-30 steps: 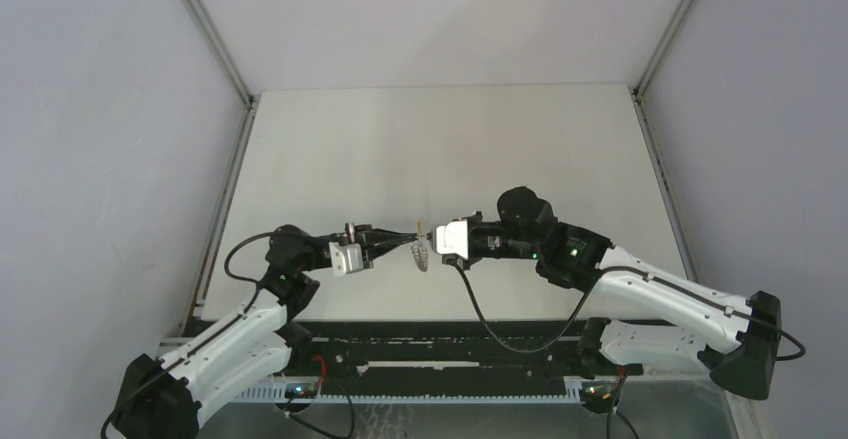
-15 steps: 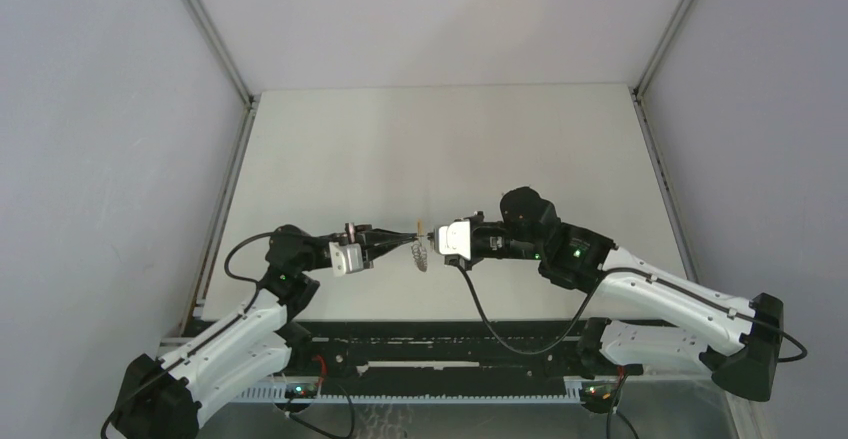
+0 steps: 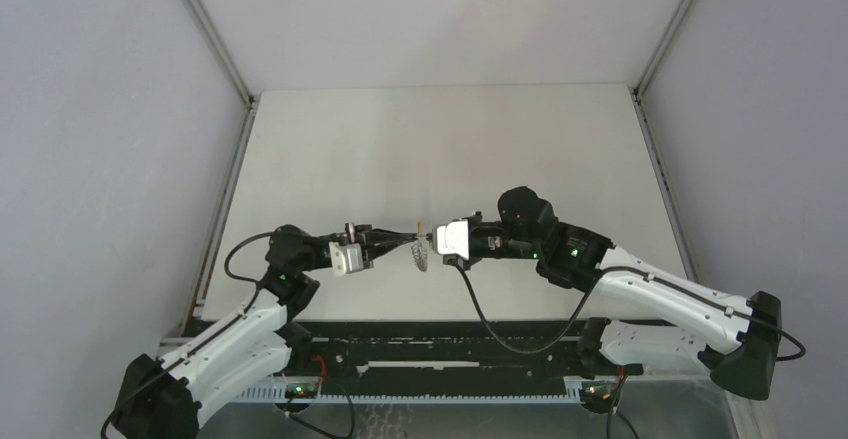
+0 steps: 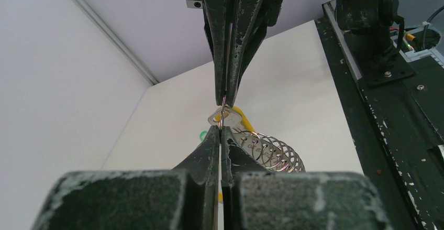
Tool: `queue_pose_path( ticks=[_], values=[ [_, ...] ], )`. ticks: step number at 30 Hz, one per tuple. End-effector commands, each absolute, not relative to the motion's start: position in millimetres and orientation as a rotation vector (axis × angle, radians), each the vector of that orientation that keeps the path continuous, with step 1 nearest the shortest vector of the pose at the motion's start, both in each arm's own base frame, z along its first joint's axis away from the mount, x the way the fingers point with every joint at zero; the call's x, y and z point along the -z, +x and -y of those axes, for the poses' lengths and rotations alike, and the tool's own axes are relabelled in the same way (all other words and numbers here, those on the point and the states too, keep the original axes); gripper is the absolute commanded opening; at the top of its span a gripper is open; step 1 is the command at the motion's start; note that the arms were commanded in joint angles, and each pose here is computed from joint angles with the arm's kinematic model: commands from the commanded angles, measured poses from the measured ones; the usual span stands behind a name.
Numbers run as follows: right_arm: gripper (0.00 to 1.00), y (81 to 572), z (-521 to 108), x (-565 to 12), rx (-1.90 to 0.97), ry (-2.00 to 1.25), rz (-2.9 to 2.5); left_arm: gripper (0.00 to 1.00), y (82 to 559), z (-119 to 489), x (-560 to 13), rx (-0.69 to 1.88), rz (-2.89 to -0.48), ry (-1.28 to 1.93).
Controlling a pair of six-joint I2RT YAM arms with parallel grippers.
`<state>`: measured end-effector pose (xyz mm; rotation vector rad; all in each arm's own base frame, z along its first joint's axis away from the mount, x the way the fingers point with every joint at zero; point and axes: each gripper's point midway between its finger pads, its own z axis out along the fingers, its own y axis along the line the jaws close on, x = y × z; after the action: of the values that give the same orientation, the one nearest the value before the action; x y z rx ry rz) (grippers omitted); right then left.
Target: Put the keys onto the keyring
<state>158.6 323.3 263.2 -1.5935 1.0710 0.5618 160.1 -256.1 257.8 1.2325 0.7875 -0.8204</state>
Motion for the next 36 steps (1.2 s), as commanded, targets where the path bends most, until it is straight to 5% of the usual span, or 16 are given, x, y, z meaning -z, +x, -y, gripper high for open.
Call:
queue_pose_path(
  ticks=[1,36],
  values=[
    [0.00,155.5,-330.7,-280.4,-0.599,-1.557,-1.032,0.00,156.2,255.2,-263.0,0.820,-0.754,1.224],
    [0.00,158.7,-338.8,-281.8,-0.616,-1.553,-1.009,0.00,149.7,255.4,-270.1,0.848,-0.714,1.212]
  ],
)
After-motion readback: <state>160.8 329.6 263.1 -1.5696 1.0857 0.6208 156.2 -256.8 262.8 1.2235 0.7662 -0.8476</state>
